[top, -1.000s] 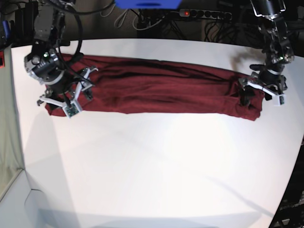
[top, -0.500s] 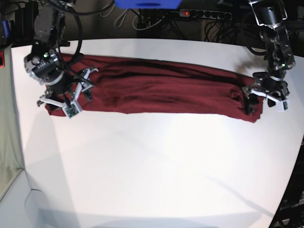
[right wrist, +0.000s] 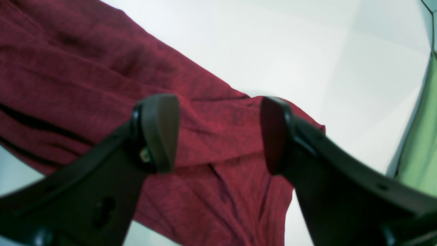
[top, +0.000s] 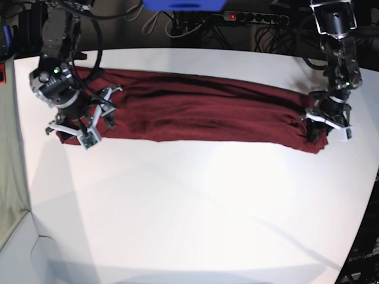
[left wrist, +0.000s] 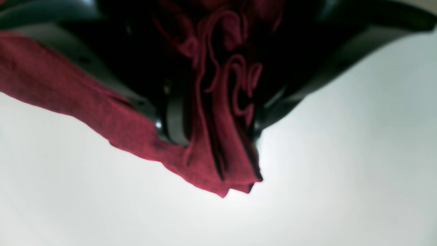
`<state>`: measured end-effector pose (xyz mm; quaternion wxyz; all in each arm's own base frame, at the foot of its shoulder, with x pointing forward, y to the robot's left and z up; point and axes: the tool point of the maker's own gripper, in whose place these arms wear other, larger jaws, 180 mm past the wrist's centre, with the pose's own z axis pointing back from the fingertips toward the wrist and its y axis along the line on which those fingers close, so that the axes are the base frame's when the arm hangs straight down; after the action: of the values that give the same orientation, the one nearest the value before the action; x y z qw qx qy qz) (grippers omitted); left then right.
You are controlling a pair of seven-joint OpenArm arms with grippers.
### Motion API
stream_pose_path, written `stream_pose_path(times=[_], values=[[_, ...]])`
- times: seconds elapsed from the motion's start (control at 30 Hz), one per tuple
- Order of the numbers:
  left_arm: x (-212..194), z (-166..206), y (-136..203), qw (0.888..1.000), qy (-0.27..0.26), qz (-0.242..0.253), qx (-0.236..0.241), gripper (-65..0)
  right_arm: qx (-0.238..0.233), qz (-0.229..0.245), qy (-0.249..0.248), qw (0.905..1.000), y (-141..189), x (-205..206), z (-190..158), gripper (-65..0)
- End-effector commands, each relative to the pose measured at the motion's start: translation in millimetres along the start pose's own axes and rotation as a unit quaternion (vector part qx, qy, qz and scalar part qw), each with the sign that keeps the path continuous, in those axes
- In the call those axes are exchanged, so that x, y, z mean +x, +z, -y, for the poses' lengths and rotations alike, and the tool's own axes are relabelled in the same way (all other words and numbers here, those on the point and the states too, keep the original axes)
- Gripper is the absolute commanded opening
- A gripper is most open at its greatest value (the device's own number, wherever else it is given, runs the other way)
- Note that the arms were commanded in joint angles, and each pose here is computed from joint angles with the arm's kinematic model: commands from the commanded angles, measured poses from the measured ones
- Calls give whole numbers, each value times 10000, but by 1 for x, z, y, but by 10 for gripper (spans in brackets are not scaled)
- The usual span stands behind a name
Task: Layout the t-shirt on the table in an organized manner, then fold the t-shirt properly
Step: 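Hold both strip ends with both grippers, straightening the strip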
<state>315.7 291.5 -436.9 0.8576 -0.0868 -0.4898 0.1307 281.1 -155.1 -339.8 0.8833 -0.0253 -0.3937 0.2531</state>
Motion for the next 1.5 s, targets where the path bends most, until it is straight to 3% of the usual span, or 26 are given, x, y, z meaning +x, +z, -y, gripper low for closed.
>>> stream_pose_path(times=[0.0, 0.07, 0.13, 0.17, 0.37, 0.73, 0.83, 1.2, 1.47], values=[[-34, -4, 3, 9970, -142, -755, 87, -448, -38, 241, 43, 9997, 3, 13, 4, -268], [-32, -6, 5, 9973, -120, -713, 110, -508, -41, 238, 50, 9997, 3, 13, 4, -268], [-29, -9, 5, 9975, -83, -676, 159, -624, -41, 238, 50, 9997, 3, 13, 4, -268], [-26, -14, 7, 9978, -39, -626, 222, -650, -41, 238, 50, 9997, 3, 13, 4, -268], [-6, -48, 19, 9971, 230, -305, 655, -649, -38, 241, 43, 9997, 3, 13, 4, -268], [31, -31, 26, 9987, -81, 157, 487, -649, 352, 73, -167, 9992, -9, 0, -26, -269], [34, -24, 31, 9988, -209, 52, 431, -649, 501, -69, -202, 9985, -15, -10, -34, -269], [65, 29, 62, 9980, -384, 416, 264, -649, 409, 117, -128, 9990, -15, -5, -24, -269], [42, 116, 72, 9936, -1090, 287, -49, -649, 117, 180, -222, 9995, -12, -1, -1, -269]])
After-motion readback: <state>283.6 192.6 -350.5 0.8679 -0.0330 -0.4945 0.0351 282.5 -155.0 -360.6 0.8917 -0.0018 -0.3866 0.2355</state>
